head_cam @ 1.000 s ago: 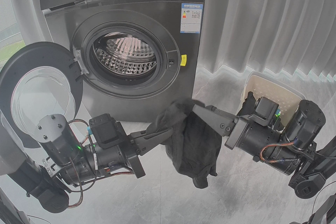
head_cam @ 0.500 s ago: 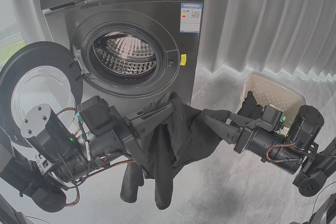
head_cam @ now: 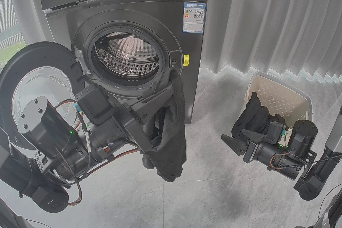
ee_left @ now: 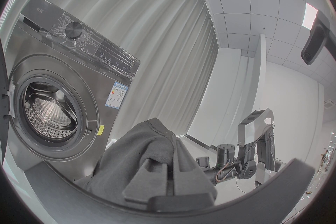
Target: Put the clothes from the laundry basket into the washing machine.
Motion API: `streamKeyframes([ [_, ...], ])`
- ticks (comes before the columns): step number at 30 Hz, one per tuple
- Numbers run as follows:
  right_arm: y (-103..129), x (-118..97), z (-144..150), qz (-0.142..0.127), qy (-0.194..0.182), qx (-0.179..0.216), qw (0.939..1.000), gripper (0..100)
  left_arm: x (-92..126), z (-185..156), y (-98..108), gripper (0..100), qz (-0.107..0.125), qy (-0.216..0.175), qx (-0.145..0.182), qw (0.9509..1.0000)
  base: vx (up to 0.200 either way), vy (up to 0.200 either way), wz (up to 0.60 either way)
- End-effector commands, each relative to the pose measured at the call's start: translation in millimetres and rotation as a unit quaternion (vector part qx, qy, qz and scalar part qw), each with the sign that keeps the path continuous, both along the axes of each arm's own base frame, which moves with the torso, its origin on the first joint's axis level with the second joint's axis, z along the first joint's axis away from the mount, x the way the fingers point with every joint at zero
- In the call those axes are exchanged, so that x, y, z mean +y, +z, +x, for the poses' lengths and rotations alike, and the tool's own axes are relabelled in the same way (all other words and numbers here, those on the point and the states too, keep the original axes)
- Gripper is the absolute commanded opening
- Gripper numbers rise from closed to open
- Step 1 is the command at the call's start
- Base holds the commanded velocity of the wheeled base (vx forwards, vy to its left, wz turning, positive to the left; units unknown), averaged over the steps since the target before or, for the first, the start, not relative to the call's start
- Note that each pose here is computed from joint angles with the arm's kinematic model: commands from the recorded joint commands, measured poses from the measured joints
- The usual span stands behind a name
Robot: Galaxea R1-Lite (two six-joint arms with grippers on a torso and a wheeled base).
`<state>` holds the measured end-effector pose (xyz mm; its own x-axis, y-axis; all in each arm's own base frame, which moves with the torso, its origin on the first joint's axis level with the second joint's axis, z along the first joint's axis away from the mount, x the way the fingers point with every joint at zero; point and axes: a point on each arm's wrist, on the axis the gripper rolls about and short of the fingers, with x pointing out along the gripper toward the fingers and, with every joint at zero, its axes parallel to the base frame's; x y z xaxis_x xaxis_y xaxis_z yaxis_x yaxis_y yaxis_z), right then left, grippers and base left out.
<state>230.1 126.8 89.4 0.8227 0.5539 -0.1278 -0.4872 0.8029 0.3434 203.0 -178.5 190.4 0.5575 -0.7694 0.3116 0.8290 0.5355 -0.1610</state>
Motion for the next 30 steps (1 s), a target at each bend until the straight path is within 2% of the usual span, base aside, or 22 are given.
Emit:
streamKeyframes([
  [1,-24,3,-2,-0.033,0.01,0.032,0.9989,100,-1,1,4,0,-0.006,0.001,-0.007,1.0,0.0,0.0,0.0],
  [3,-26,4,-5,-0.042,0.019,0.033,0.9984,100,-1,1,4,0,-0.006,0.001,-0.008,1.0,0.0,0.0,0.0],
  [4,-28,5,-11,-0.05,0.035,0.038,0.9974,100,-1,1,6,0,-0.009,0.002,-0.009,0.9999,0.0,0.0,0.0],
  [8,-28,7,-13,-0.05,0.042,0.038,0.9972,100,0,1,8,0,-0.016,0.011,-0.01,0.9998,0.0,0.0,0.0],
  [9,-26,9,-14,-0.049,0.046,0.034,0.9972,100,-1,2,11,0,-0.024,0.025,-0.007,0.9994,0.0,0.0,0.0],
  [11,-24,10,-16,-0.048,0.049,0.029,0.9972,100,-2,3,14,0,-0.031,0.03,-0.011,0.999,0.0,0.0,0.0],
  [16,5,19,-31,-0.01,0.078,-0.018,0.9967,100,-8,4,20,0,-0.046,0.044,-0.013,0.9979,0.0,0.0,0.0],
  [19,10,21,-27,-0.008,0.076,-0.033,0.9966,100,-12,6,21,0,-0.053,0.054,-0.011,0.9971,0.0,0.0,0.0],
  [24,7,25,-27,-0.037,0.087,-0.05,0.9943,100,-22,15,18,0,-0.059,0.074,-0.005,0.9955,0.0,0.0,0.0],
  [30,5,39,-17,-0.04,0.096,-0.061,0.9927,100,-30,19,18,0,-0.054,0.07,0.001,0.9961,0.0,0.0,0.0],
])
